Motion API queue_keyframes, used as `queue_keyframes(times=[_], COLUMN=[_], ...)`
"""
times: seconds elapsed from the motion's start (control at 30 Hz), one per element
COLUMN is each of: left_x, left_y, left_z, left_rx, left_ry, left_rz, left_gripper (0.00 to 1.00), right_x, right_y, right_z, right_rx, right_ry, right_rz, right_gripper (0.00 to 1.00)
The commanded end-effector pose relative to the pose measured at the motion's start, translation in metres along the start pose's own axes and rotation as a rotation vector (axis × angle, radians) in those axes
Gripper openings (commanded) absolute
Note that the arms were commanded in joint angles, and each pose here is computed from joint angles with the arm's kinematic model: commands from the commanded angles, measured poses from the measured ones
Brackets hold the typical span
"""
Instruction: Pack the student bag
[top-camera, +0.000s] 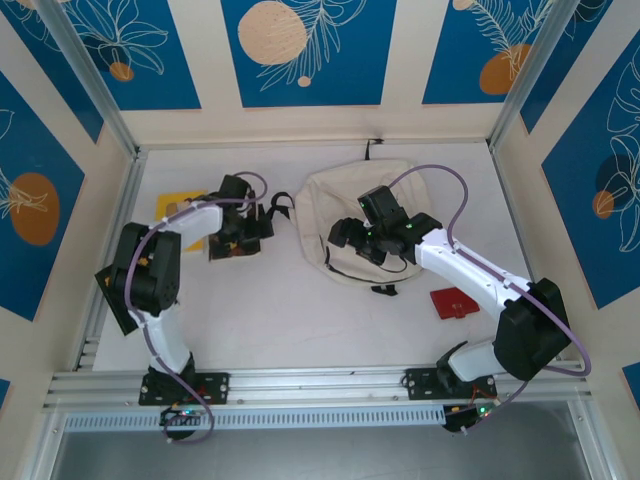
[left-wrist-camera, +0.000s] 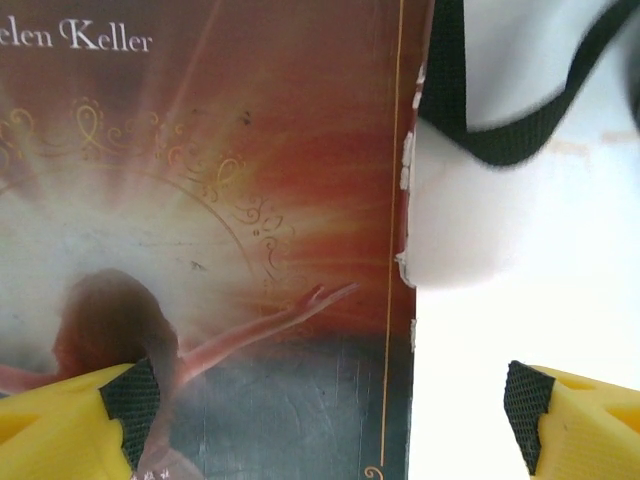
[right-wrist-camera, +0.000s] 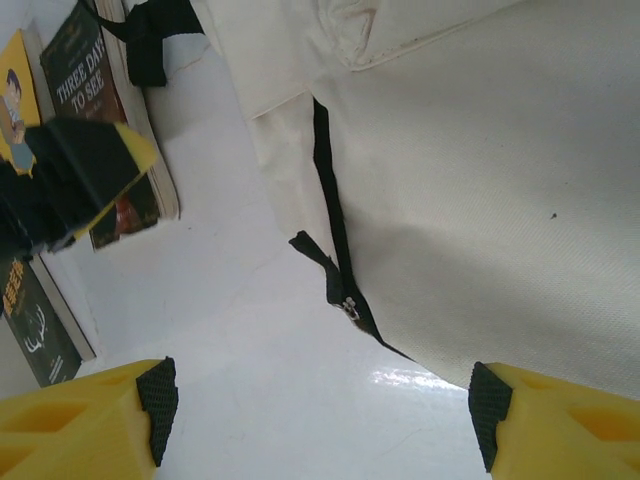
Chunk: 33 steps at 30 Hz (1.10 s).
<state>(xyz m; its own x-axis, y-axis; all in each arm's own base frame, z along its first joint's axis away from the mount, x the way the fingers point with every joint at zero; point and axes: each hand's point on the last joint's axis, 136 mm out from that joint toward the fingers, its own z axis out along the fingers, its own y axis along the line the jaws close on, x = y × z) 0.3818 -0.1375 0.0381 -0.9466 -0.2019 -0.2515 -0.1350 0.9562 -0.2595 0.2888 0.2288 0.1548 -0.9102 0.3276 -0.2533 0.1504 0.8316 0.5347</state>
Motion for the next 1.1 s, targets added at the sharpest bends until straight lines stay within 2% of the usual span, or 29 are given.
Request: queue_keyframes(times=[0.0,0.2,0.33,0.47,0.63,0.9,1.07], left_x=[0.075,0.139,0.158,0.138,0.110,0.085,0.087], left_y=[0.004,-0.003,-0.031,-0.037,-0.022,0.030,0.051], left_z=[0.001,-0.015,-0.041,-0.086,-0.130,-0.154,-0.148], left_rx=[-0.005,0.029,0.201,0.248,0.227,0.099,0.070], left_ry=[0.181,0.208,0.204,0.103,-0.013,-0.150,-0.160], left_rz=[-0.075,-0.123,-0.190,-0.176,-0.124,-0.099,-0.137], left_gripper=[0.92,0.93,0.95,0.99,1.00,1.00,1.00], right_x=[-0.004,-0.002,0.002,0.006,0.029,0.082,0.102], right_y=[-0.001,-0.003,-0.002,0.011,0.043,0.085,0.093], right_z=[-0.001,0.002,0.004,0.004,0.018,0.069,0.104], right_rx=[0.031,0.047,0.062,0.059,0.050,0.101,0.132], right_ry=[-0.009,-0.009,-0.008,-0.010,0.029,0.170,0.267], right_rz=[-0.003,-0.001,0.008,-0.014,-0.102,-0.195,-0.210], right_gripper=[0.79,0.78,0.78,0.78,0.77,0.64,0.58])
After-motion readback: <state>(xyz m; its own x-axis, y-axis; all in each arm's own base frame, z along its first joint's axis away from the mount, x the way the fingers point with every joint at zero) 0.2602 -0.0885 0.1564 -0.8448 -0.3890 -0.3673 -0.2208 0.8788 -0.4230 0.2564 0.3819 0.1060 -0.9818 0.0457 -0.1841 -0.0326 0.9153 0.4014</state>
